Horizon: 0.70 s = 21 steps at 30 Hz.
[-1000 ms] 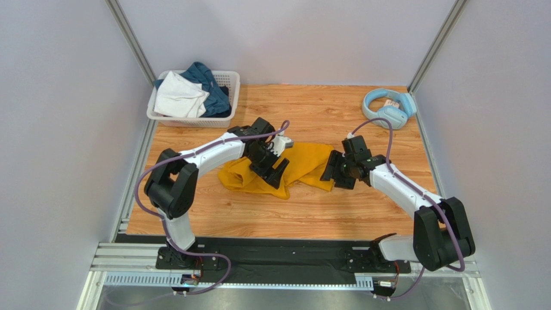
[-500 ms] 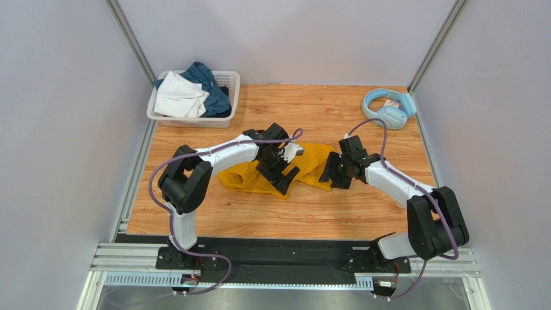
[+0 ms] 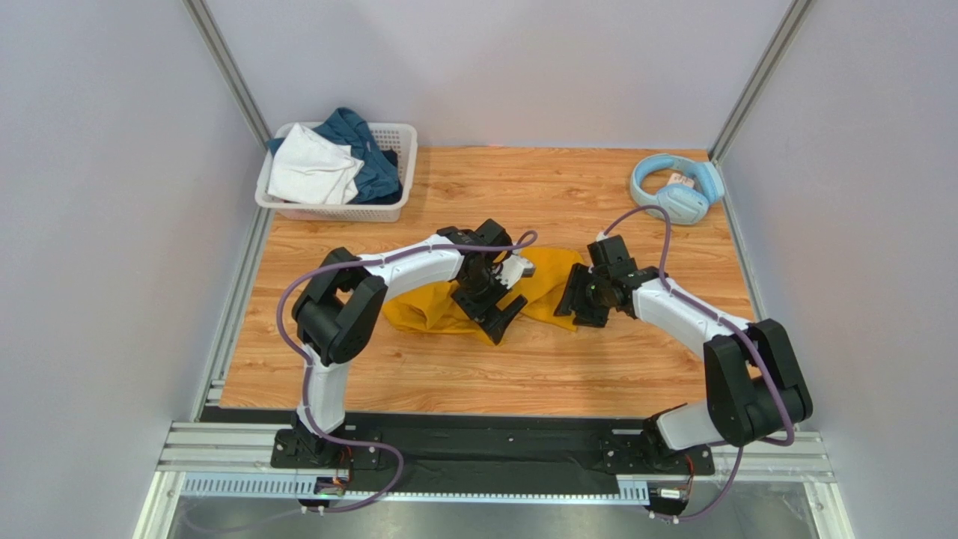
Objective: Fold and stack the t-shirts
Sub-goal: Flatten the tshirt out
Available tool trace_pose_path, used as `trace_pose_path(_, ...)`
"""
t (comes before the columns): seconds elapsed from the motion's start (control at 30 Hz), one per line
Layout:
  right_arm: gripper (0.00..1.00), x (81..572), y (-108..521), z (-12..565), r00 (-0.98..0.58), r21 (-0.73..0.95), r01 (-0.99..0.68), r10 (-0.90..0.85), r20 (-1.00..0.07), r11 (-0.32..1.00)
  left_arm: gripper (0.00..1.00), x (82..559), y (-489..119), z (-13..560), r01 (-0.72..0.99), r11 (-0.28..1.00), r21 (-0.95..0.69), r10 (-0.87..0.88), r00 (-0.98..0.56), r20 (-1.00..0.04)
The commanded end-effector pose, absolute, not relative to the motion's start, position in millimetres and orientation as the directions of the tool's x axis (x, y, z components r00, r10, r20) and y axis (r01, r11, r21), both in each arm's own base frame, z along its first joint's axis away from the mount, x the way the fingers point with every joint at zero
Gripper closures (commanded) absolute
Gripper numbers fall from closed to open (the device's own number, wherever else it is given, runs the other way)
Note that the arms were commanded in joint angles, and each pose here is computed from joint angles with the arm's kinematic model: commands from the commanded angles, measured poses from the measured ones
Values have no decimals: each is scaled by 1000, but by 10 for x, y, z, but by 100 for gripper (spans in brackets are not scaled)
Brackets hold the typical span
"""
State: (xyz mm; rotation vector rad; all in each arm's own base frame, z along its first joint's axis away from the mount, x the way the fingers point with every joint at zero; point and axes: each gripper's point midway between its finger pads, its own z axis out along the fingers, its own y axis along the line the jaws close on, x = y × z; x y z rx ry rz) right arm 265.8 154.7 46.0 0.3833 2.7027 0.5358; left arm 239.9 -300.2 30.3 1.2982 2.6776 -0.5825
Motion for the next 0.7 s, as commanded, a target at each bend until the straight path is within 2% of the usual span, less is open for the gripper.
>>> trace_pose_path(0.0, 47, 2690, 1551, 502, -896, 419, 175, 320, -307, 891, 0, 2395, -3050, 201, 787, 543, -293, 752, -611, -248)
trace_pose_path(0.13, 31, 2670, 1442, 640, -885, 387, 157, 303, -353, 909, 0, 2392, -3029, 146, 793, 537, -288, 762, -603, -238)
trace_pose_path(0.23, 28, 2654, 1361, 737, -871, 373, 159, 308, -382, 914, 0, 2376, -3000, 100, 792, 540, -286, 766, -603, -223)
trace_pose_path(0.3, 28, 2652, 1347, 772, -863, 377, 157, 312, -396, 913, 7, 2357, -2995, 74, 791, 537, -293, 769, -602, -216)
trace_pose_path(0.33, 28, 2637, 1326, 738, -864, 374, 167, 318, -391, 912, 16, 2361, -2984, 54, 792, 539, -288, 771, -601, -211)
trace_pose_path(0.43, 29, 2639, 1331, 647, -871, 367, 171, 315, -378, 915, 32, 2381, -2966, 32, 790, 549, -274, 769, -605, -203)
trace_pose_path(0.53, 30, 2626, 1355, 553, -877, 373, 179, 319, -358, 910, 36, 2392, -2943, 38, 793, 550, -260, 771, -602, -205)
trace_pose_path(0.67, 31, 2637, 1337, 473, -879, 359, 179, 313, -360, 916, 36, 2382, -2917, 42, 795, 551, -254, 774, -600, -201)
